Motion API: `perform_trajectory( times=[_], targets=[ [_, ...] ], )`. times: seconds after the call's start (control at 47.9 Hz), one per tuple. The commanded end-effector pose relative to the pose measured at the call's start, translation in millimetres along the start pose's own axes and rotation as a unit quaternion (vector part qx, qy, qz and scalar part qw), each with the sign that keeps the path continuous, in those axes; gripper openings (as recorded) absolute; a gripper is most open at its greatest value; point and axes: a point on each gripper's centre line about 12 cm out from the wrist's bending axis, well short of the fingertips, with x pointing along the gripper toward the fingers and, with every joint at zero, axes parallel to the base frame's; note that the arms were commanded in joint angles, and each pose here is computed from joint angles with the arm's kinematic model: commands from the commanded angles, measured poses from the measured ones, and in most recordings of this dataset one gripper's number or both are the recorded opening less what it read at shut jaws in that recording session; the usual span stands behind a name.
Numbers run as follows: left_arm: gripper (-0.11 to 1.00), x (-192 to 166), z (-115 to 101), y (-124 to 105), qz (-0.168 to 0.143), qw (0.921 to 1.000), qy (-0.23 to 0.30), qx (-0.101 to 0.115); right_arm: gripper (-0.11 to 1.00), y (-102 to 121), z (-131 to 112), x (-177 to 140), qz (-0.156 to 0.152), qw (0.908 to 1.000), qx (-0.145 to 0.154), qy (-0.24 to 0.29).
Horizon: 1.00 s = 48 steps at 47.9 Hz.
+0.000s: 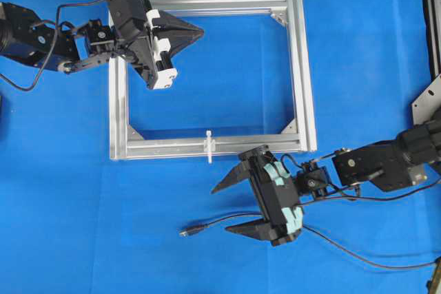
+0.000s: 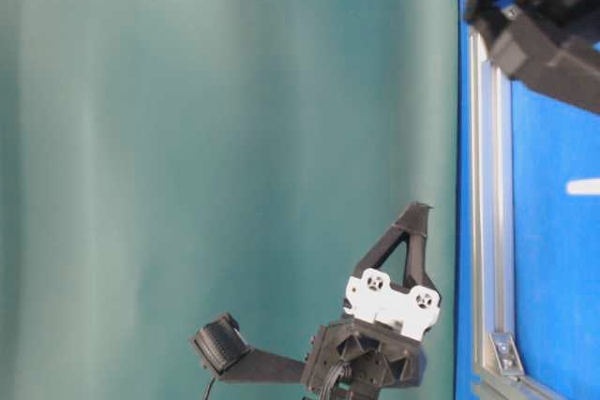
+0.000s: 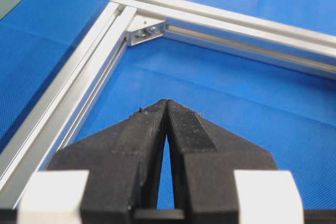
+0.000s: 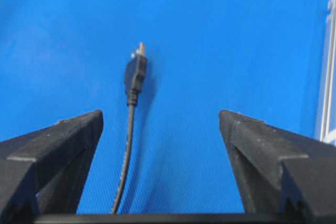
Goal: Insert the wire through the string loop located in the center.
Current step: 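Lower the right gripper onto the black USB cable near its plug and close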
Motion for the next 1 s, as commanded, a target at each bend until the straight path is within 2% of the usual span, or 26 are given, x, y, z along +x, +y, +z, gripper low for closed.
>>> perform_trajectory(
  times=[0.0,0.355,0.585,0.689,0.752,0.877,0.982],
  targets=[
    [0.00,-2.1,14.6,-2.2,-0.004,0.9997,-0.022,-0.001,0.81,0.6,5.0,3.9,-0.002,0.9999,0.007,-0.009],
    [0.00,-2.7,12.8,-2.1,-0.004,0.9998,-0.017,-0.002,0.81,-2.3,-13.3,25.3,-0.011,0.9997,0.016,0.014],
    [0.00,-2.9,13.3,-2.2,-0.004,0.9998,-0.018,-0.002,0.81,-3.9,-16.6,24.8,-0.015,0.9995,0.020,0.020],
    [0.00,-2.9,13.3,-2.2,-0.004,0.9998,-0.018,-0.002,0.76,-3.8,-15.3,25.6,-0.015,0.9995,0.019,0.019],
    [0.00,-2.7,12.8,-2.0,-0.003,0.9998,-0.017,-0.003,0.65,-3.8,-15.5,25.6,-0.015,0.9995,0.018,0.020],
    [0.00,-2.7,12.8,-2.0,-0.003,0.9998,-0.017,-0.003,0.28,-3.8,-17.0,25.5,-0.015,0.9994,0.018,0.026],
    [0.00,-2.7,12.8,-2.1,-0.004,0.9998,-0.017,-0.003,0.07,-3.9,-18.6,25.4,-0.016,0.9992,0.018,0.033]
  ],
)
